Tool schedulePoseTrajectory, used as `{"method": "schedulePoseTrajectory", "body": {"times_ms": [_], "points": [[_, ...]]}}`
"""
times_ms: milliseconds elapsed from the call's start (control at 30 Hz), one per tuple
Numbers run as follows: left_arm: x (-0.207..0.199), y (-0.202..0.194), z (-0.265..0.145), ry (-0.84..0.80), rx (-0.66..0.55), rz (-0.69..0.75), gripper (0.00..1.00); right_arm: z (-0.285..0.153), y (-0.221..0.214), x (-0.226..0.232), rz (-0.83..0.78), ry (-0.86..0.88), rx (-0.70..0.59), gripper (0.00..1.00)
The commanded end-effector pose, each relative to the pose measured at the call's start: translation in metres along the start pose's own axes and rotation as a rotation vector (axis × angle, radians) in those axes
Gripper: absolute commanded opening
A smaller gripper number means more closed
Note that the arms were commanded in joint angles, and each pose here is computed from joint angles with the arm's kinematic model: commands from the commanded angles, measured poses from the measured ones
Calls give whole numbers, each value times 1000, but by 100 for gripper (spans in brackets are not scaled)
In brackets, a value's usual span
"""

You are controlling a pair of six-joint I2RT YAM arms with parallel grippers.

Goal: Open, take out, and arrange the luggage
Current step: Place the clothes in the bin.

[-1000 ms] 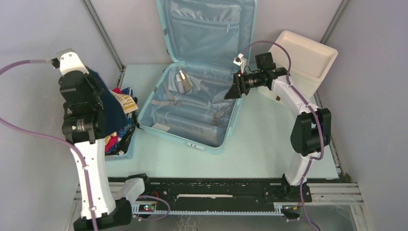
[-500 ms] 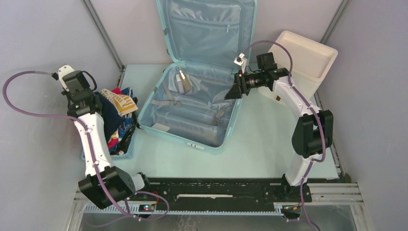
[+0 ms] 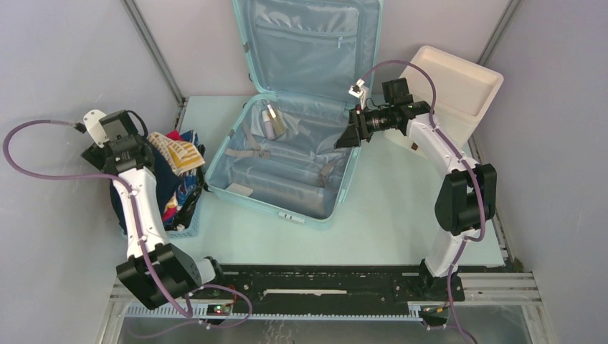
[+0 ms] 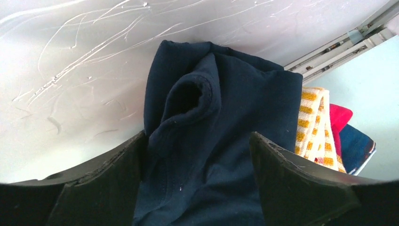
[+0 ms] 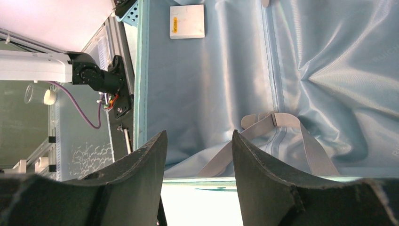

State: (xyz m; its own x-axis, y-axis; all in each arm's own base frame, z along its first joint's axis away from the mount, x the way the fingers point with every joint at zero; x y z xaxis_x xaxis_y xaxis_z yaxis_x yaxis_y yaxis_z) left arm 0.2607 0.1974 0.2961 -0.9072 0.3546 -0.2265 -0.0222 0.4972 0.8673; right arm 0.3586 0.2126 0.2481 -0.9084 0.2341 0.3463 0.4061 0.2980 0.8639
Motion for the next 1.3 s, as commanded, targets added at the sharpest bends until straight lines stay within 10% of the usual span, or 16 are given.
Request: {"method": "schedulePoseTrajectory", "body": {"times_ms": [0,333,533,767,1133,1267], "points": [[6,22,-23,-20,-63,-81,84,-9,14,12,-49,2,-35,61],[16,30,-73,-211,-109,-68,96,-11,7,17,-73,4,-26,62],[-32,-8,-73,-553,90,14,97,-13,3,20,-82,4,-24,62],[-54,-24,-15,-412,183,-52,91,-19,-2,19,-78,-4,-34,62],[-69,-57,31,-331,310,-50,62,-24,-5,14,-69,-18,-44,63],[-76,-55,23,-399,326,-59,28,-25,-6,12,-65,-19,-45,63]]}}
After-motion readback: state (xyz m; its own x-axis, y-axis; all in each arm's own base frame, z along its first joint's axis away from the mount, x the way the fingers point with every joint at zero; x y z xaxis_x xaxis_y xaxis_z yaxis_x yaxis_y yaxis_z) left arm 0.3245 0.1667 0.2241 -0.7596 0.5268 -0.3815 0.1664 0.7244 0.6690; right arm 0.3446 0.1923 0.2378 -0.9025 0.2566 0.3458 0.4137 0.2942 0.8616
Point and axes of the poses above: each gripper's point midway between its finger pads, its own z axis out along the fingers, its own x axis along the line the jaws close on, y = z × x, the point moved 4 cm from there along -z, back along the fingers, and after that the axes turned 15 degrees about -z, right-handed, at the moved point
